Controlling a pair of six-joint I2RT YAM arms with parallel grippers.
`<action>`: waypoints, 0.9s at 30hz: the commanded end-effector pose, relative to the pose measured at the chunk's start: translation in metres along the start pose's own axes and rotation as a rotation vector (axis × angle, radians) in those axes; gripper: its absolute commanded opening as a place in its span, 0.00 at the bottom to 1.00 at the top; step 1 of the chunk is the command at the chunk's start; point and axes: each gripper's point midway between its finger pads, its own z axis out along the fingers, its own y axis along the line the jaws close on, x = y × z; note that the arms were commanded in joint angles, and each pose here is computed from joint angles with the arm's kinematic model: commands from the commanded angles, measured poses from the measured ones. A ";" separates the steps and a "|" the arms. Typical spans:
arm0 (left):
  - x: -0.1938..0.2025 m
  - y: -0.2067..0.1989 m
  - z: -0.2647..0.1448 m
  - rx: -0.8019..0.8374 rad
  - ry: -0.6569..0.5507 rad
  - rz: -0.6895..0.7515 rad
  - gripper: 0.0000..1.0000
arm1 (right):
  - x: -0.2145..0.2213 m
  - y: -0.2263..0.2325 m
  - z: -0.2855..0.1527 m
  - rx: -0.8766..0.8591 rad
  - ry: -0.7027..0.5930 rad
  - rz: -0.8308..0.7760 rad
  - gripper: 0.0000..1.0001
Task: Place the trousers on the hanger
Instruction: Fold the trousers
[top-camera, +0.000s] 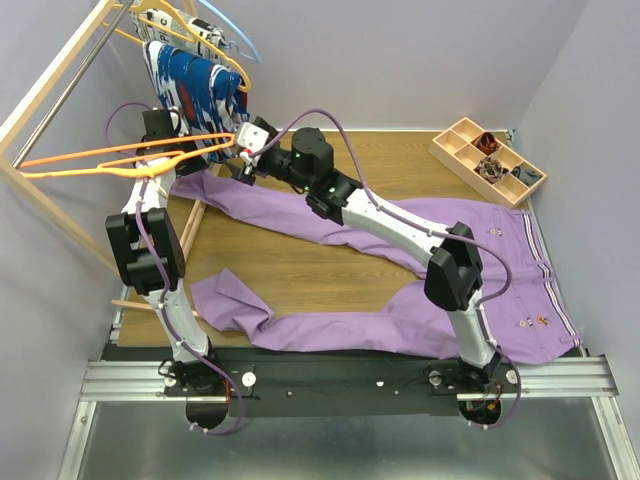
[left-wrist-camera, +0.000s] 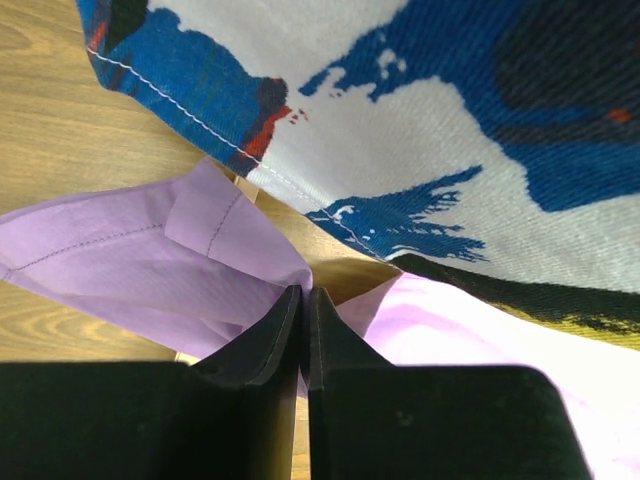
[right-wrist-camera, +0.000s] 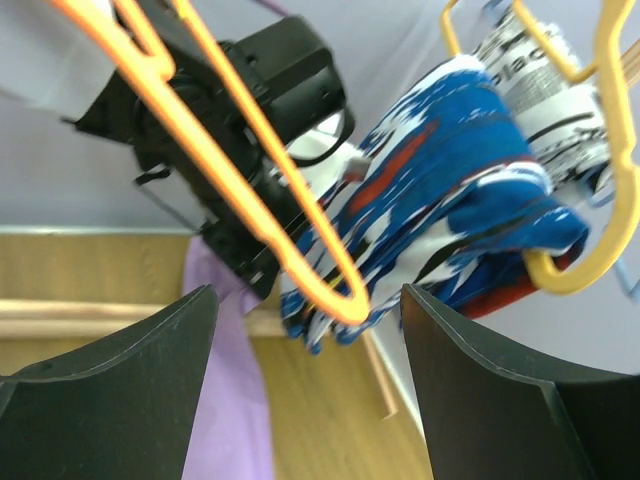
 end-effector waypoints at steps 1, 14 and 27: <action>-0.005 -0.015 -0.009 0.033 -0.008 0.046 0.17 | -0.023 -0.019 0.019 0.083 -0.111 -0.109 0.82; 0.014 -0.024 -0.011 0.051 0.029 0.070 0.18 | -0.018 -0.011 0.031 0.055 -0.134 -0.103 0.55; 0.019 -0.034 -0.023 0.092 0.019 0.098 0.43 | -0.024 0.009 0.027 -0.015 -0.112 -0.068 0.02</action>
